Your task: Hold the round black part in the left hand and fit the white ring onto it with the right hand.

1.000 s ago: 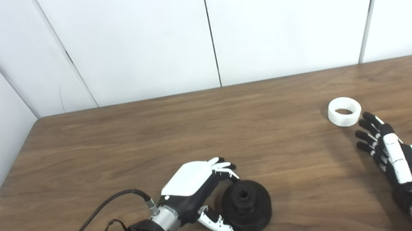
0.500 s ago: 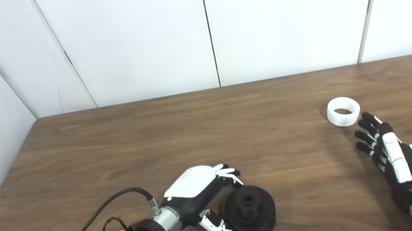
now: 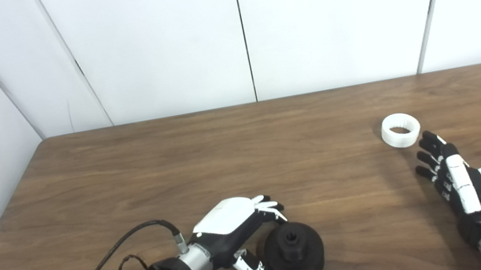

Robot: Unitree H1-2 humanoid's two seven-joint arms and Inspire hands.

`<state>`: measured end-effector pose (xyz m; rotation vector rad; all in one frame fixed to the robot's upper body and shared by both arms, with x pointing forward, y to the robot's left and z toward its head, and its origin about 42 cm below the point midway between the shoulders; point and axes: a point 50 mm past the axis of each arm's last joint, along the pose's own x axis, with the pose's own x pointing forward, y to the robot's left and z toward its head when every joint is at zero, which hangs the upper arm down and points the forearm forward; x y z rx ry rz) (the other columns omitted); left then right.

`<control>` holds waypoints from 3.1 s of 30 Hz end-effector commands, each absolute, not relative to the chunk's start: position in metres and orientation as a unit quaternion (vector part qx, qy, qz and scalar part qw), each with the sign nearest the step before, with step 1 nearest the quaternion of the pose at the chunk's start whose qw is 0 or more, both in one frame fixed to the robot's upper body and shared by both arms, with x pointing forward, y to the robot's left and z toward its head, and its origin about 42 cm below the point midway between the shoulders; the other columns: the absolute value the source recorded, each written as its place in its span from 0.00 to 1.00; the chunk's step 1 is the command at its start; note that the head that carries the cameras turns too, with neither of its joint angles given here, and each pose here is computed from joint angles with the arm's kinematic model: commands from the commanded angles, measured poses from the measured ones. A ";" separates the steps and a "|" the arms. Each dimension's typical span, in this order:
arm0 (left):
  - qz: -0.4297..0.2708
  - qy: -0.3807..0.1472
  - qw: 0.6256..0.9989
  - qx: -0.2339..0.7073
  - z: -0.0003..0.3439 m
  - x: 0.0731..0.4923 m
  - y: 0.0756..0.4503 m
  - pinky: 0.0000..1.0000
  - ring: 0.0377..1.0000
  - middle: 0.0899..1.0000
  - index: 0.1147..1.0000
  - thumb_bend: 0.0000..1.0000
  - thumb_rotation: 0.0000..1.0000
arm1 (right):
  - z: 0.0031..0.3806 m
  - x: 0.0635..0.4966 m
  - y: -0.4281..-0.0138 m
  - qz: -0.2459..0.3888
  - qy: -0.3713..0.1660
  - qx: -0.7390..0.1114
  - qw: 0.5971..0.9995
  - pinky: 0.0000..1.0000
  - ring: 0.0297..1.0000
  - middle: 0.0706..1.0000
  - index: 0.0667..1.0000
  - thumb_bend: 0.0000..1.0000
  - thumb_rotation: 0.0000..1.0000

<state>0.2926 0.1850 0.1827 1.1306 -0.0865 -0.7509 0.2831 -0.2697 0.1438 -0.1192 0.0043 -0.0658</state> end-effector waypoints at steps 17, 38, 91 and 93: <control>-0.377 -0.023 0.763 0.525 0.175 0.288 0.189 0.92 0.98 0.91 0.64 0.82 0.25 | 0.247 0.391 -0.311 -0.098 -0.076 -0.387 0.914 0.95 0.99 0.91 0.73 0.88 0.38; -0.374 -0.029 0.766 0.522 0.171 0.286 0.192 0.93 0.98 0.91 0.60 0.82 0.25 | 0.226 0.444 -0.323 -0.086 -0.006 -0.425 0.901 0.92 0.99 0.93 0.69 0.95 0.37; -0.368 -0.025 0.772 0.517 0.174 0.283 0.188 0.92 0.98 0.91 0.60 0.83 0.25 | 0.197 0.461 -0.295 -0.013 0.025 -0.447 0.894 0.96 0.98 0.91 0.68 0.98 0.34; -0.367 -0.024 0.774 0.516 0.174 0.283 0.188 0.91 0.98 0.91 0.60 0.84 0.25 | 0.197 0.461 -0.295 -0.012 0.025 -0.448 0.894 0.96 0.98 0.91 0.68 0.97 0.33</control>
